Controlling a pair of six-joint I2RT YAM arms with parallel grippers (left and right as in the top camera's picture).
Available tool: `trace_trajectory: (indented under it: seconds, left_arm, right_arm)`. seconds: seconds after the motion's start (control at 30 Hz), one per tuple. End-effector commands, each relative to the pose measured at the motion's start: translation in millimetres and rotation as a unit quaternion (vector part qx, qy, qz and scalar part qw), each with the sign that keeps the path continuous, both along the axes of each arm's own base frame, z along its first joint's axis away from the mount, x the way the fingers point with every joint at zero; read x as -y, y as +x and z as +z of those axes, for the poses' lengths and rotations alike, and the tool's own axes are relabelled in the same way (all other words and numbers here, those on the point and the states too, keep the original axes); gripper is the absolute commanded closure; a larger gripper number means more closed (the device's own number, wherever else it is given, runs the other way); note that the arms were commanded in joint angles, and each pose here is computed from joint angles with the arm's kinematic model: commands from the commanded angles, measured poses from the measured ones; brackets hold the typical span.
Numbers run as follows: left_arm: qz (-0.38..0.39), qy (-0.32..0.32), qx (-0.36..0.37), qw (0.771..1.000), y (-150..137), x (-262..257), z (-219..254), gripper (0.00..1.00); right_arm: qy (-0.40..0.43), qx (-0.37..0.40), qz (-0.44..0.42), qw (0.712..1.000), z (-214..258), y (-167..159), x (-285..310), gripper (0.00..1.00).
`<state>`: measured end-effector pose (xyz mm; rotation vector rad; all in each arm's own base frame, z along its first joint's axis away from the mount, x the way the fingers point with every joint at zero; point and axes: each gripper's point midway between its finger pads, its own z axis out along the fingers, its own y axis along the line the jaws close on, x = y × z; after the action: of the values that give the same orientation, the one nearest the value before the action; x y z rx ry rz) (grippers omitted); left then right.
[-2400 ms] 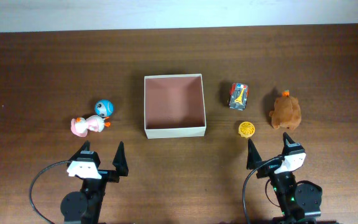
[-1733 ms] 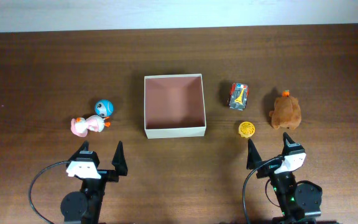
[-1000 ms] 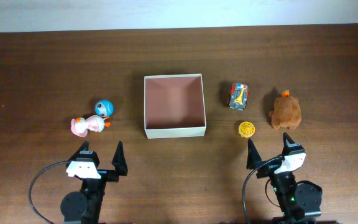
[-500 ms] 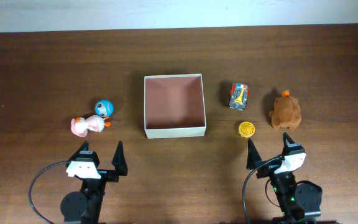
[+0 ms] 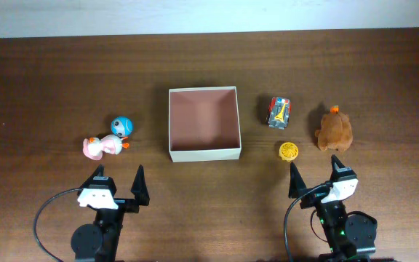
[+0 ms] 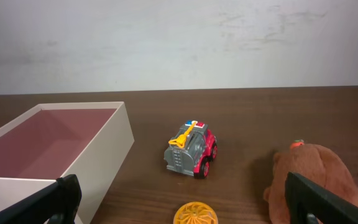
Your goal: Pack container
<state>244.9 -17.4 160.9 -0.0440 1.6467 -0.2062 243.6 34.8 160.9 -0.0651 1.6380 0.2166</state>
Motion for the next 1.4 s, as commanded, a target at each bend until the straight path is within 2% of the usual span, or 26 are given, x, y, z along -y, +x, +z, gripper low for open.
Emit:
trace_trajectory:
  seconds: [0.0,1.17,1.37]
  left_arm:
    - [0.003,0.008,0.003,1.000,0,-1,-2,0.00]
    - [0.003,0.008,0.003,1.000,0,-1,-2,0.01]
    - [0.003,0.008,0.003,1.000,0,-1,-2,0.01]
  right_arm:
    - [-0.004,0.000,0.002,1.000,-2,0,-1,0.01]
    - [-0.004,0.002,-0.002,1.000,-1,0,0,0.01]
    - [-0.006,0.005,-0.025,1.000,0,1,8,0.01]
